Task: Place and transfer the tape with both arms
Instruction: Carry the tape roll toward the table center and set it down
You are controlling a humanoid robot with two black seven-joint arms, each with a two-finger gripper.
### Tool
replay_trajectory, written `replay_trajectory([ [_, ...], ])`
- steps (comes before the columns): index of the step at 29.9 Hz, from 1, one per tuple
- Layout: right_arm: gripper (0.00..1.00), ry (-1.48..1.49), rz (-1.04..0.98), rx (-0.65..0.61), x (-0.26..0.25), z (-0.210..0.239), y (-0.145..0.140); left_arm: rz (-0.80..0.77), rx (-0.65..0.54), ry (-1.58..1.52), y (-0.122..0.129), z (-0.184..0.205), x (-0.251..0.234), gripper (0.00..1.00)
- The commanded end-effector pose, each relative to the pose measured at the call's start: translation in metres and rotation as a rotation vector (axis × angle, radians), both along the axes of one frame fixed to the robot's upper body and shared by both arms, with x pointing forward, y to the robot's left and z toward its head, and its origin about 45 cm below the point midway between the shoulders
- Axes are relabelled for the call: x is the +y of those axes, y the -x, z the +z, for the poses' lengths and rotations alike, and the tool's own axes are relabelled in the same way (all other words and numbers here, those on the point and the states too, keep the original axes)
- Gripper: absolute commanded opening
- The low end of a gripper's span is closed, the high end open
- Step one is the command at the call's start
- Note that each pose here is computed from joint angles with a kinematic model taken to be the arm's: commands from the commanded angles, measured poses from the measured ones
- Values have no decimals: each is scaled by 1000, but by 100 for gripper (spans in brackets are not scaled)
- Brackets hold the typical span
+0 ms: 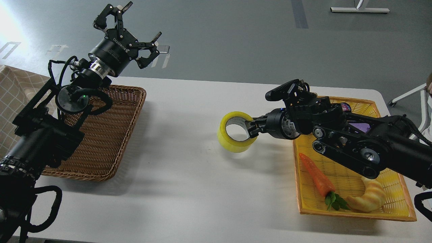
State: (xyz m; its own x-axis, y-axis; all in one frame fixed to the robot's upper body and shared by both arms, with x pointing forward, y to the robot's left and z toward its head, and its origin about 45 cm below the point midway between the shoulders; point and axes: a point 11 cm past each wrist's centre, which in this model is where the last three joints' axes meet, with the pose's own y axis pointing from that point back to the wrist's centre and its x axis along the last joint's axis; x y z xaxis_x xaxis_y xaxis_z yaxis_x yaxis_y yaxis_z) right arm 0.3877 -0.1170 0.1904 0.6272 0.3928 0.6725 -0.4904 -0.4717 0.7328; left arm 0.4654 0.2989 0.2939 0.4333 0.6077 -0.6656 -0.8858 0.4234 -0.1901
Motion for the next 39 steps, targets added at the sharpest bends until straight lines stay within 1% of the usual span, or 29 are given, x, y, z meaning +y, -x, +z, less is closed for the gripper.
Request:
replay_trajectory([
  [1,0,10,10,16,5,-8,4,2,0,0,0,0,1,98],
  [10,0,26,24,39,7,-19,11,14,-10,9,0,1,3,98],
  [17,0,44,-11,48,1,-27,4,15,-9,10,0,1,2,98],
  [26,0,39,-12,54,16,-31,1,16,-9,9,0,1,3,98],
  [28,2,38,-10,56,18,-32,1,16,-9,9,0,1,3,98],
  [29,7,36,-9,57,19,-32,2,15,-11,10,0,2,3,98],
  [30,7,36,-9,57,19,-32,2,15,-11,10,0,2,3,98],
  [31,12,35,-8,58,19,-32,2,14,-10,9,0,1,3,98],
  [37,14,38,-13,58,18,-33,1,15,-11,10,0,2,3,98],
  [39,17,38,-15,59,17,-33,1,15,-10,11,0,1,3,98],
])
